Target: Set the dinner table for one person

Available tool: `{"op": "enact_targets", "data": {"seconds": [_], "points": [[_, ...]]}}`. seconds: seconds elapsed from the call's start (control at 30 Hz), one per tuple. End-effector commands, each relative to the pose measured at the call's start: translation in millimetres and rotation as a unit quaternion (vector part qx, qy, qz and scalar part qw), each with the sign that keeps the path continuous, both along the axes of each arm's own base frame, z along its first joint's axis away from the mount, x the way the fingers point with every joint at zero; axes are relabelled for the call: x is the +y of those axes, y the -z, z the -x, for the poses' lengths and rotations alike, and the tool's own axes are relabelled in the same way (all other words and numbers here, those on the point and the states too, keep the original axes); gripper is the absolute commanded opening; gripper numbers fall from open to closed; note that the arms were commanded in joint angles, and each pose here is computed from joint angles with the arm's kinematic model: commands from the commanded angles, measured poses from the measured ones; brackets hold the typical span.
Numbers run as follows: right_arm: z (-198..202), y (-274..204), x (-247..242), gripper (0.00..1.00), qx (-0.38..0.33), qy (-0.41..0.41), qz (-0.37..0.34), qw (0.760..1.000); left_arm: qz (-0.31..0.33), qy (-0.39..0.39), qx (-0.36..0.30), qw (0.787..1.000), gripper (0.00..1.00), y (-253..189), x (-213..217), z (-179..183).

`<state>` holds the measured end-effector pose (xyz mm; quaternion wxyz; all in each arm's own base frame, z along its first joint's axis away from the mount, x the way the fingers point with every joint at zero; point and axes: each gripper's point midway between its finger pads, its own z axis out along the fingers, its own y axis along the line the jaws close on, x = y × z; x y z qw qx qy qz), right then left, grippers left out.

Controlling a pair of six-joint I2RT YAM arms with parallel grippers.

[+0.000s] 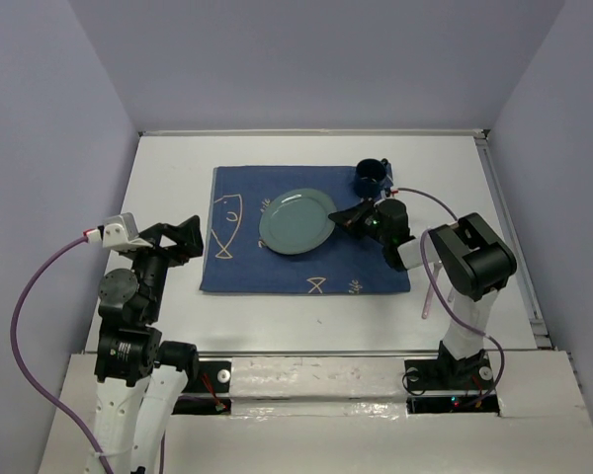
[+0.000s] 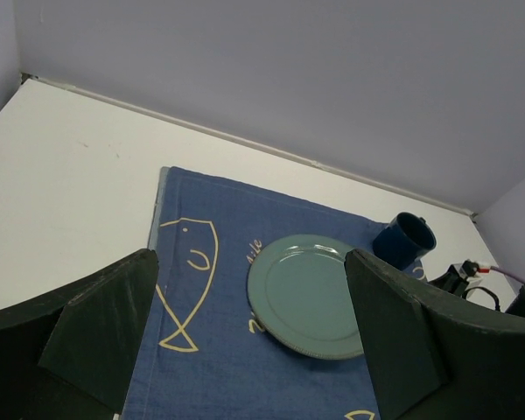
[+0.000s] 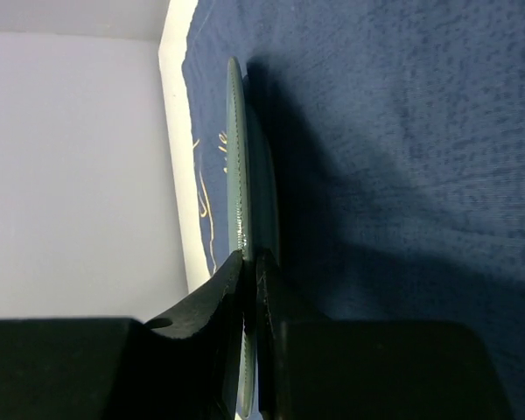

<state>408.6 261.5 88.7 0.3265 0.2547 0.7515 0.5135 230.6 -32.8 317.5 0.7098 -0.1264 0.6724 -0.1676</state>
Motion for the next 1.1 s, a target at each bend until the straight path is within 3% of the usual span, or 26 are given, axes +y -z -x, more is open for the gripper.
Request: {"op": "enact_targets", "data": {"seconds": [0.0,0.1,0.17,0.2,0.23,0.37,0.53,0.7,0.77,0.8,0.93,1.0,1.07], "points": [[-7.6,-63.4,3.9,0.21,-0.101,-0.009,-0.064,0.993,-0.002,0.006,-0.018,1.0,0.99,-8.1,-2.3,-3.2],[-3.1,-48.1,1.5,0.43,-0.078,-0.01,-0.04,0.996,-0.002,0.007,-0.019,1.0,0.99,-8.8,-2.4,-2.5],[3.3,-33.8,-4.3,0.68,-0.047,-0.008,-0.003,0.999,-0.002,0.008,-0.019,1.0,0.99,-8.8,-2.8,-2.4],[2.2,-32.1,-6.0,0.68,-0.053,-0.005,0.007,0.999,-0.001,0.008,-0.019,1.0,0.99,-8.8,-2.8,-2.4],[4.7,-27.1,-11.2,0.77,-0.045,-0.002,0.038,0.998,-0.002,0.009,-0.02,1.0,0.99,-9.1,-3.1,-2.1],[14.0,-13.2,-25.4,0.93,-0.019,-0.008,0.126,0.992,-0.001,0.011,-0.024,1.0,0.99,-10.7,-3.9,-0.3],[32.2,11.1,-58.3,0.99,0.02,0.006,0.235,0.972,-0.003,0.034,-0.02,0.999,0.99,-9.7,-14.0,2.3],[46.5,4.4,-105.6,0.98,0.021,0.062,0.302,0.951,-0.014,0.076,-0.017,0.997,0.99,-8.8,-31.7,6.9],[63.4,8.1,-140.2,0.86,0.05,0.101,0.327,0.938,-0.018,0.095,-0.019,0.995,0.99,-9.5,-39.5,11.2],[66.3,16.8,-151.5,0.86,0.063,0.114,0.334,0.934,-0.02,0.102,-0.02,0.994,0.99,-9.6,-42.5,13.3],[106.5,20.7,-196.8,0.63,0.121,0.166,0.315,0.927,-0.022,0.135,-0.028,0.99,0.99,-12.5,-55.3,22.4],[129.4,27.7,-211.0,0.57,0.164,0.171,0.33,0.914,-0.02,0.149,-0.036,0.988,0.99,-16.2,-60.1,28.6],[138.7,15.8,-228.5,0.56,0.165,0.203,0.351,0.899,-0.018,0.151,-0.041,0.987,0.99,-18.0,-60.1,32.8]]}}
